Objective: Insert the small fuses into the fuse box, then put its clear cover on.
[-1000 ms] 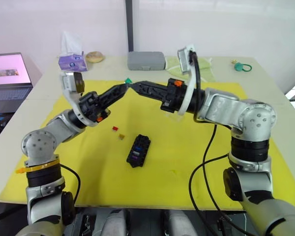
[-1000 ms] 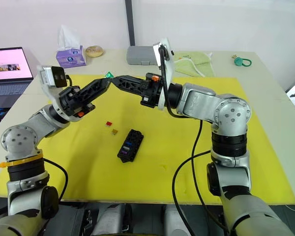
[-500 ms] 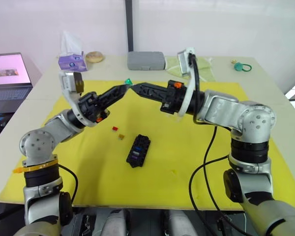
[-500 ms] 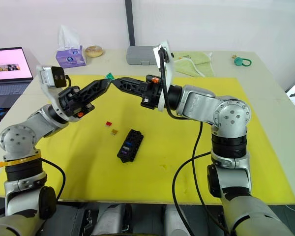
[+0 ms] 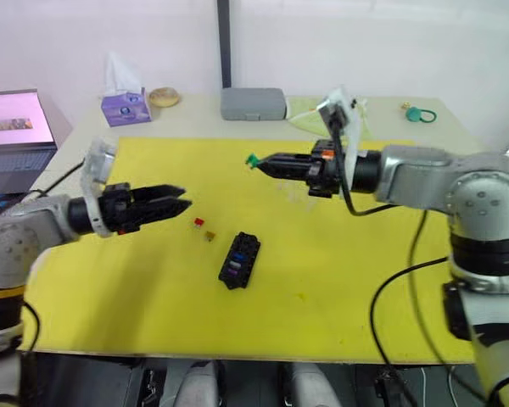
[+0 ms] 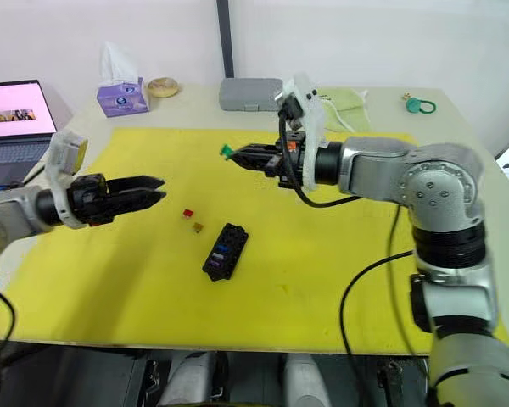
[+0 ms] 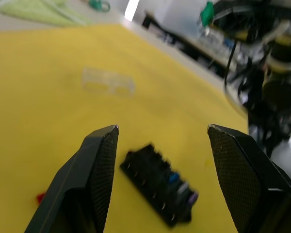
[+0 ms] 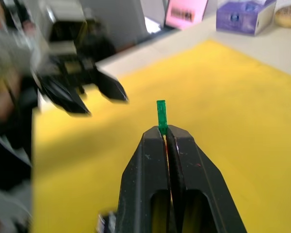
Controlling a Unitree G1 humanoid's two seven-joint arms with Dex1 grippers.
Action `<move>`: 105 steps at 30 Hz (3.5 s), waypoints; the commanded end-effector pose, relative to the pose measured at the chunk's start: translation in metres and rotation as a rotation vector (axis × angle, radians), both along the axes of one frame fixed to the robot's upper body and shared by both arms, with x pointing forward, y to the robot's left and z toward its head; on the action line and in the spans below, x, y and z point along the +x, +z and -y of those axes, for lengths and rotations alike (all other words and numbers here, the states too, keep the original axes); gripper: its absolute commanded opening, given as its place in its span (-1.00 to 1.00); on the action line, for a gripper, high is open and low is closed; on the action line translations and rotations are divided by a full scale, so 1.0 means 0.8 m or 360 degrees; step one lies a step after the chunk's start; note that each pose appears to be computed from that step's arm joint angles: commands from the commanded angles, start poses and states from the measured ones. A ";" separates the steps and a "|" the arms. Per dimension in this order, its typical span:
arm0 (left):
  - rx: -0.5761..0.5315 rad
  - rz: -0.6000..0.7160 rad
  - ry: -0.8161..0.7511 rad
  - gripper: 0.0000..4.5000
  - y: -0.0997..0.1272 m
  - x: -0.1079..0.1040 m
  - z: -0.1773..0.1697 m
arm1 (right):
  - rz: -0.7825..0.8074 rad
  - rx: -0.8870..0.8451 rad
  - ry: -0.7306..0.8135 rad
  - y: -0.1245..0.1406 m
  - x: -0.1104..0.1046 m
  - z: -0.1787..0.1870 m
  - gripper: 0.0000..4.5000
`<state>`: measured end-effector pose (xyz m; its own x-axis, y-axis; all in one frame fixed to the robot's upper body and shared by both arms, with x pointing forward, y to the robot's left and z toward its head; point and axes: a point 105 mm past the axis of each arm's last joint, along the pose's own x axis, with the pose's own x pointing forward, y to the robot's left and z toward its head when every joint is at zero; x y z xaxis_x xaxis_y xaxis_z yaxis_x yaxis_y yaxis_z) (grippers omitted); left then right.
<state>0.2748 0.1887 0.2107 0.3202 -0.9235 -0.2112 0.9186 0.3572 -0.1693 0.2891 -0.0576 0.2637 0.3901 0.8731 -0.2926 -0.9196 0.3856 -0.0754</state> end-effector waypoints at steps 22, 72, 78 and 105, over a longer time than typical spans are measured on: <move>0.0483 0.0104 -0.0271 0.36 -0.039 -0.034 -0.019 | 0.0174 -0.0637 0.0230 -0.093 -0.011 -0.040 -1.00; 0.0550 0.0090 -0.0218 0.36 -0.053 -0.029 -0.029 | 0.0058 -0.0666 0.0158 -0.127 -0.007 -0.044 -1.00; 0.0542 0.0094 -0.0211 0.36 -0.053 -0.028 -0.028 | 0.0063 -0.0687 0.0124 -0.128 -0.003 -0.039 -1.00; 0.0508 0.0102 -0.0205 0.36 -0.055 -0.026 -0.021 | 0.0077 -0.0683 0.0105 -0.121 -0.001 -0.039 -1.00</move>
